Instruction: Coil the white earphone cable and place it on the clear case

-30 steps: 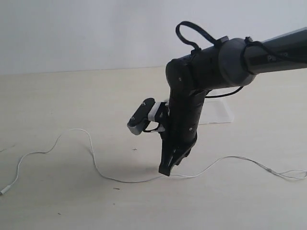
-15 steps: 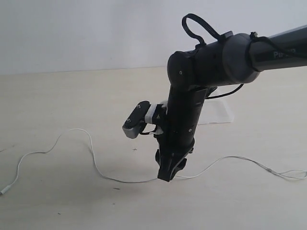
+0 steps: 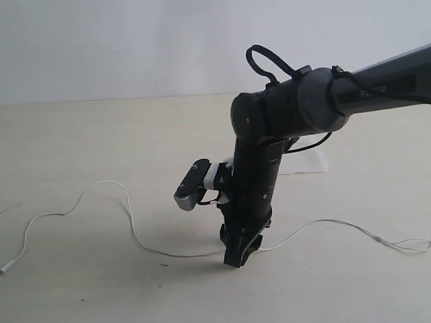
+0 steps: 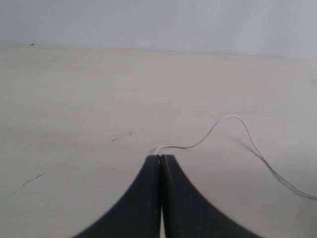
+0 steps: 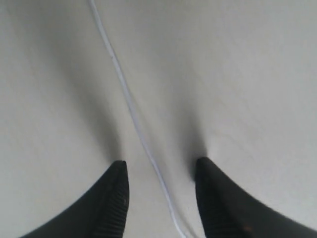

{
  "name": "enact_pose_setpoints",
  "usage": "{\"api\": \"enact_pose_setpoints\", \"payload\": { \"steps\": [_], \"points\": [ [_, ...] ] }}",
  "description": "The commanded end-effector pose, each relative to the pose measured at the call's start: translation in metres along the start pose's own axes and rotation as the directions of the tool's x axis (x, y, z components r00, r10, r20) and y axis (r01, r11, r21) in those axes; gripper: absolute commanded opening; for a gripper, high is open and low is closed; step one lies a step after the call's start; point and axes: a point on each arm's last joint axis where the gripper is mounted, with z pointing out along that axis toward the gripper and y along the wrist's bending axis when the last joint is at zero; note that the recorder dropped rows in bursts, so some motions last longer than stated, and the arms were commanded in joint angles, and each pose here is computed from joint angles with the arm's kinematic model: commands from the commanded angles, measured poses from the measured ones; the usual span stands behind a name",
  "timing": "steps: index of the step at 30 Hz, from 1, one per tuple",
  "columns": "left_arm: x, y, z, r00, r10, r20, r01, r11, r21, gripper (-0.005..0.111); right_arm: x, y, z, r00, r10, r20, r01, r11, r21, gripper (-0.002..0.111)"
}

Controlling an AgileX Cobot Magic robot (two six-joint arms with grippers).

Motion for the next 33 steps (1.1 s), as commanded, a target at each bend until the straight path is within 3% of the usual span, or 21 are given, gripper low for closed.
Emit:
{"api": "enact_pose_setpoints", "payload": {
  "steps": [1, 18, 23, 28, 33],
  "points": [
    [-0.001, 0.000, 0.000, 1.000, -0.003, 0.012, 0.003, 1.000, -0.001, 0.000, 0.001, -0.002, 0.000, 1.000, -0.011, 0.006, 0.011, 1.000, 0.012, 0.043],
    [-0.001, 0.000, 0.000, 1.000, -0.003, 0.012, 0.003, 1.000, -0.001, 0.000, 0.002, -0.005, 0.016, 0.999, -0.013, -0.032, 0.013, 1.000, 0.000, 0.038],
    [-0.001, 0.000, 0.000, 1.000, -0.003, 0.012, 0.003, 1.000, -0.001, 0.000, 0.004, -0.005, 0.026, 0.998, 0.000, -0.061, -0.001, 1.000, -0.022, 0.025],
    [-0.001, 0.000, 0.000, 1.000, -0.003, 0.012, 0.003, 1.000, -0.001, 0.000, 0.003, -0.006, 0.025, 0.998, 0.013, -0.055, -0.014, 1.000, -0.016, 0.000],
    [-0.001, 0.000, 0.000, 1.000, -0.003, 0.012, 0.003, 1.000, -0.001, 0.000, 0.001, -0.004, 0.022, 0.999, 0.034, -0.033, -0.035, 0.999, -0.032, 0.000]
  ]
}}
